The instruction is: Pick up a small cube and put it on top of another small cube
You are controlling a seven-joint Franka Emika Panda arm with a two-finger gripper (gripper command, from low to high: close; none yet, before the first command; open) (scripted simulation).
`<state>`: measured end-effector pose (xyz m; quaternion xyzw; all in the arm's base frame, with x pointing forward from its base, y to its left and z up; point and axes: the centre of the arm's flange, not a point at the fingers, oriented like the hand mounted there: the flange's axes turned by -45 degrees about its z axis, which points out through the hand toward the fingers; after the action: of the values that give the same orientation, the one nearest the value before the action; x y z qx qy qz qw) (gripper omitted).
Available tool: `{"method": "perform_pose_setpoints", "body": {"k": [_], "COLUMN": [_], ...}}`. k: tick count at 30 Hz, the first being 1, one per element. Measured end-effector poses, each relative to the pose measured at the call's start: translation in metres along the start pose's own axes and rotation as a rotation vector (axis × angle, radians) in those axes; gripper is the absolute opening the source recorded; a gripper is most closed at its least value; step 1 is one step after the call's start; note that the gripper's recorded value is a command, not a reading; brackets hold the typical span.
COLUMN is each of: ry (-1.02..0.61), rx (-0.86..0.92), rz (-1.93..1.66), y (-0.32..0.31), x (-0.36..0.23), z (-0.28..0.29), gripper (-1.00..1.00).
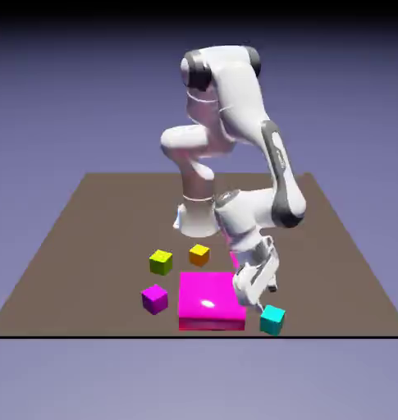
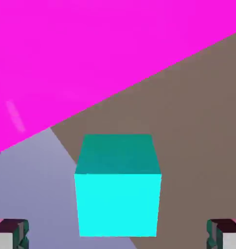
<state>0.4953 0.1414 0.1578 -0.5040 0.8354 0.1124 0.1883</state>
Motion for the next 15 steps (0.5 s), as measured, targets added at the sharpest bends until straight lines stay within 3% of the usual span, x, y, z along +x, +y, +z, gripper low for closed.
{"method": "perform_pose_setpoints", "body": {"k": [3, 4, 11, 13, 15], "ry": [0.001, 0.002, 0.001, -0.04, -0.027], "rx": [-0.001, -0.002, 0.001, -0.033, -0.032], "rz": [0.001, 0.003, 0.001, -0.135, -0.229], "y": [0.001, 0.001, 0.001, 0.021, 0.006], "x": [0.005, 0.007, -0.001, -0.049, -0.037], "z": [0.036, 0.045, -0.014, -0.026, -0.051], "gripper": [0.0, -1.0, -1.0, -1.0, -1.0]}}
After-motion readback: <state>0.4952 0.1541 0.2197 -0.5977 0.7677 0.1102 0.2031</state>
